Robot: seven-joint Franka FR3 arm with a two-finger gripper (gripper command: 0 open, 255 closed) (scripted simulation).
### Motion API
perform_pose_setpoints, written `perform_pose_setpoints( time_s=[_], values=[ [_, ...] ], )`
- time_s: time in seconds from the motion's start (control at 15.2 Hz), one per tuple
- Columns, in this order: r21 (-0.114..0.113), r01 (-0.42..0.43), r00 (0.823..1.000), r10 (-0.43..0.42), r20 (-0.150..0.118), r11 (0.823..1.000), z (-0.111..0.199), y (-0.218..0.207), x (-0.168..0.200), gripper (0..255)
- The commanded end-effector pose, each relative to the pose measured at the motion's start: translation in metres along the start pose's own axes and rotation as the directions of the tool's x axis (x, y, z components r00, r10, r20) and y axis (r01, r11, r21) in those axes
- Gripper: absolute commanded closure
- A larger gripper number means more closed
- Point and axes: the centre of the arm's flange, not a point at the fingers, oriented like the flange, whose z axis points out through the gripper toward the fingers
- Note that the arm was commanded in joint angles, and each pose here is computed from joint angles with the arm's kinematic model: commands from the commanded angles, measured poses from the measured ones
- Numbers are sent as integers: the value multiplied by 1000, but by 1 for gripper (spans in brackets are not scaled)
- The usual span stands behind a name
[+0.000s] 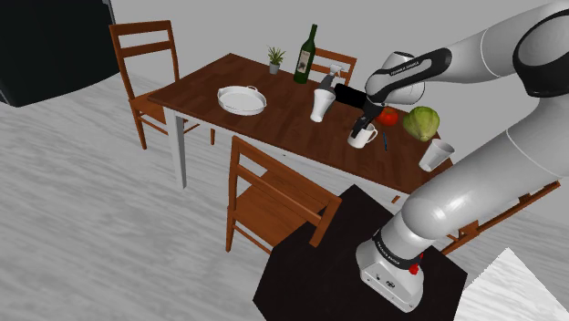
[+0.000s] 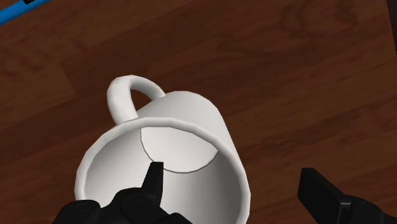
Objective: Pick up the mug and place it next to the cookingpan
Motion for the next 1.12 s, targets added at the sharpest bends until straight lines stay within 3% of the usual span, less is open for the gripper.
perform_pose_setpoints(
  time_s=[0.0,0.07,0.66,1.06],
  values=[
    [0,0,1000,0,0,1000,0,0,0,0],
    [0,0,1000,0,0,1000,0,0,0,255],
    [0,0,1000,0,0,1000,0,0,0,255],
    [0,0,1000,0,0,1000,-31,2,2,255]
  ],
)
